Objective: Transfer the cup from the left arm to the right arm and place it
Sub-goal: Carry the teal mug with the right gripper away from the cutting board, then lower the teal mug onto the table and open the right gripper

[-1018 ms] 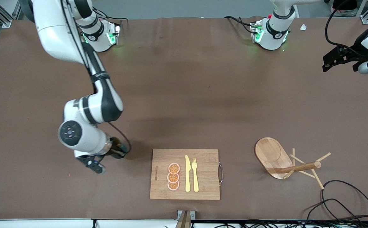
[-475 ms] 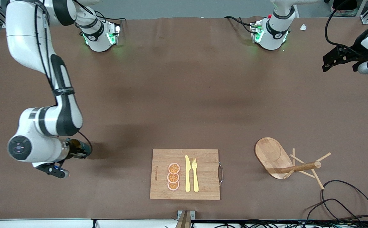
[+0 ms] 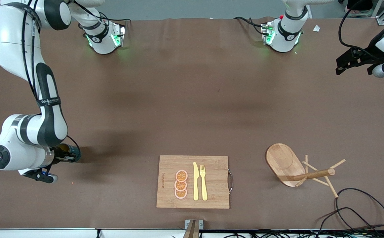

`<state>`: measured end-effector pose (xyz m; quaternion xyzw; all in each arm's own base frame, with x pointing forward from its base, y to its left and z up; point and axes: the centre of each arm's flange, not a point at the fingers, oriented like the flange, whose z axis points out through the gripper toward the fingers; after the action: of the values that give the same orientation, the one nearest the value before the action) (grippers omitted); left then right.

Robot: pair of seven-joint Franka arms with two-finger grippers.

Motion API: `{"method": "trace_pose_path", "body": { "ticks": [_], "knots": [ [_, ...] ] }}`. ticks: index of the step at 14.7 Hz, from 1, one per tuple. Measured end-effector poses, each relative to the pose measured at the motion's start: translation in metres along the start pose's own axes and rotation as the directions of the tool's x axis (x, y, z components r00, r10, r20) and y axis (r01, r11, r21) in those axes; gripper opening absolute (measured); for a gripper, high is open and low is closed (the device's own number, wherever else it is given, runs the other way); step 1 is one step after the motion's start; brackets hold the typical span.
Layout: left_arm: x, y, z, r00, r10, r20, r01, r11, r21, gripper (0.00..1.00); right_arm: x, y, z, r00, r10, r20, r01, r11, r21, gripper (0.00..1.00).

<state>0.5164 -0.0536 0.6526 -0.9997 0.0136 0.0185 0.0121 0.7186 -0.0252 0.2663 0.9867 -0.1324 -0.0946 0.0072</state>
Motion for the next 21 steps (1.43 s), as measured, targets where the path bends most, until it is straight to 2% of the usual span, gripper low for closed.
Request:
{"method": "trace_pose_path", "body": {
  "ticks": [3, 5, 6, 9, 11, 15, 18, 21],
  "knots": [
    [0.000, 0.000, 0.000, 1.000, 0.000, 0.001, 0.000, 1.000, 0.000, 1.00, -0.002, 0.000, 0.012, 1.000, 0.000, 0.007, 0.000, 1.000, 0.000, 0.05],
    [0.000, 0.000, 0.000, 1.000, 0.000, 0.002, 0.000, 1.000, 0.000, 1.00, -0.003, 0.000, 0.016, 1.000, 0.000, 0.014, 0.000, 1.000, -0.001, 0.08],
    [0.000, 0.000, 0.000, 1.000, 0.000, 0.002, 0.000, 1.000, 0.000, 1.00, -0.003, 0.000, 0.016, 1.000, -0.001, 0.015, 0.001, 1.000, -0.001, 0.14],
    [0.000, 0.000, 0.000, 1.000, 0.000, 0.002, 0.000, 1.000, 0.000, 1.00, -0.004, -0.003, 0.015, 1.000, -0.004, 0.013, 0.004, 1.000, 0.001, 0.41],
    [0.000, 0.000, 0.001, 1.000, 0.000, 0.003, 0.000, 1.000, 0.000, 1.00, -0.003, -0.006, 0.005, 1.000, -0.009, -0.006, 0.009, 1.000, 0.007, 0.62],
    [0.000, 0.005, 0.001, 1.000, 0.009, -0.003, -0.009, 1.000, 0.001, 1.00, -0.013, -0.009, -0.086, 0.989, -0.054, -0.135, 0.060, 0.997, 0.038, 0.99],
    [0.000, 0.007, 0.001, 1.000, 0.014, -0.003, -0.013, 1.000, 0.002, 1.00, -0.041, -0.009, -0.161, 0.961, -0.191, -0.199, 0.201, 0.979, 0.032, 1.00],
    [0.000, 0.007, 0.001, 1.000, 0.013, -0.003, -0.013, 1.000, 0.002, 1.00, -0.072, -0.004, -0.215, 0.944, -0.251, -0.213, 0.255, 0.967, -0.012, 1.00]
  ]
}}
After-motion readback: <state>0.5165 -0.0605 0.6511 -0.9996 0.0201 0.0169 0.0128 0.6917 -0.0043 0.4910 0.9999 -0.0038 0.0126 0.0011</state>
